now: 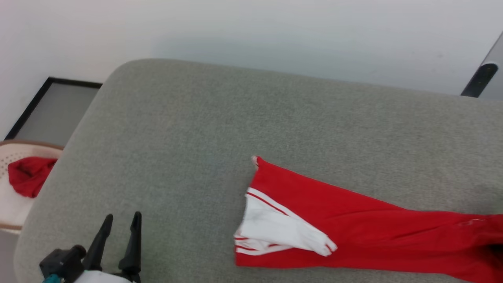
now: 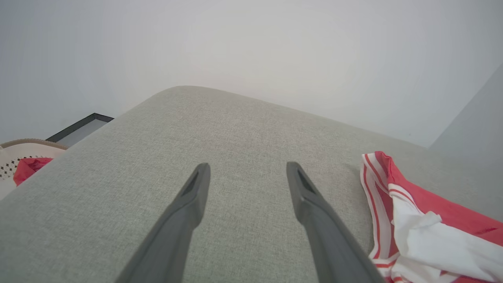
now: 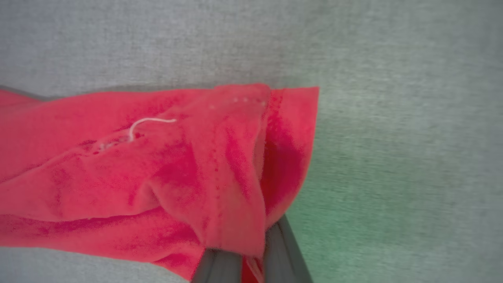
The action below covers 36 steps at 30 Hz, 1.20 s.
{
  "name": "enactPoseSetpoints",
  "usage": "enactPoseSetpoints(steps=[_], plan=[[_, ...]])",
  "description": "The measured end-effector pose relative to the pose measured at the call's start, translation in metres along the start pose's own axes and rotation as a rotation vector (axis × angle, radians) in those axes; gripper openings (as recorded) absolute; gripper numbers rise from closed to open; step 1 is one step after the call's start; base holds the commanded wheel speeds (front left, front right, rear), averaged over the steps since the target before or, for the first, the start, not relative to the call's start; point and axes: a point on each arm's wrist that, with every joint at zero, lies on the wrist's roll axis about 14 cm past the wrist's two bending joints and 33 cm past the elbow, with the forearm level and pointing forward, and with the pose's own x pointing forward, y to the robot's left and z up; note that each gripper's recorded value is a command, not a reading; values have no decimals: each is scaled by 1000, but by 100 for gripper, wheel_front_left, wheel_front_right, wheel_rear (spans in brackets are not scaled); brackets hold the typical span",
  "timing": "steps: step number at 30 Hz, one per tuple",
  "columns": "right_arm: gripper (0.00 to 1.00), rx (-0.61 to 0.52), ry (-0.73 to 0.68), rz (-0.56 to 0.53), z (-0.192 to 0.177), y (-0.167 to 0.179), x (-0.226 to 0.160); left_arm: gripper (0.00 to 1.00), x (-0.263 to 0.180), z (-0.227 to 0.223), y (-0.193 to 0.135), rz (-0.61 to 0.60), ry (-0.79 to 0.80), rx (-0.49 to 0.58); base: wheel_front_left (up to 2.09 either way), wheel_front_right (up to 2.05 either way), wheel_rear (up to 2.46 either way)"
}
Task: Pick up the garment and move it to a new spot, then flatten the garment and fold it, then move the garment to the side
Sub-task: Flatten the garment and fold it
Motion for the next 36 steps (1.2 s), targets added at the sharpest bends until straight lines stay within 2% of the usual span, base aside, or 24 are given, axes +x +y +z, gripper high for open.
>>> enactPoseSetpoints(steps=[6, 10, 15, 24, 32, 36], plan=[[0, 13, -51, -95, 11, -40, -32, 100, -3, -3, -5, -20, 5, -13, 0, 0, 0], [0, 32, -109, -69, 21, -37, -50, 100, -5, -4, -8, -35, 6, -22, 0, 0, 0], [0, 28, -229, 80, 44, 6, -76, 100, -9, -3, -13, -56, 7, -29, 0, 0, 0], [0, -129, -381, 304, 65, 101, -121, 100, -10, 5, -31, -110, -10, -50, 0, 0, 0], [0, -262, -361, 477, 63, 195, -110, 100, -15, 6, -33, -104, -9, -74, 0, 0, 0], [0, -317, -322, 529, 56, 230, -95, 100, -19, 4, -29, -86, -5, -85, 0, 0, 0]])
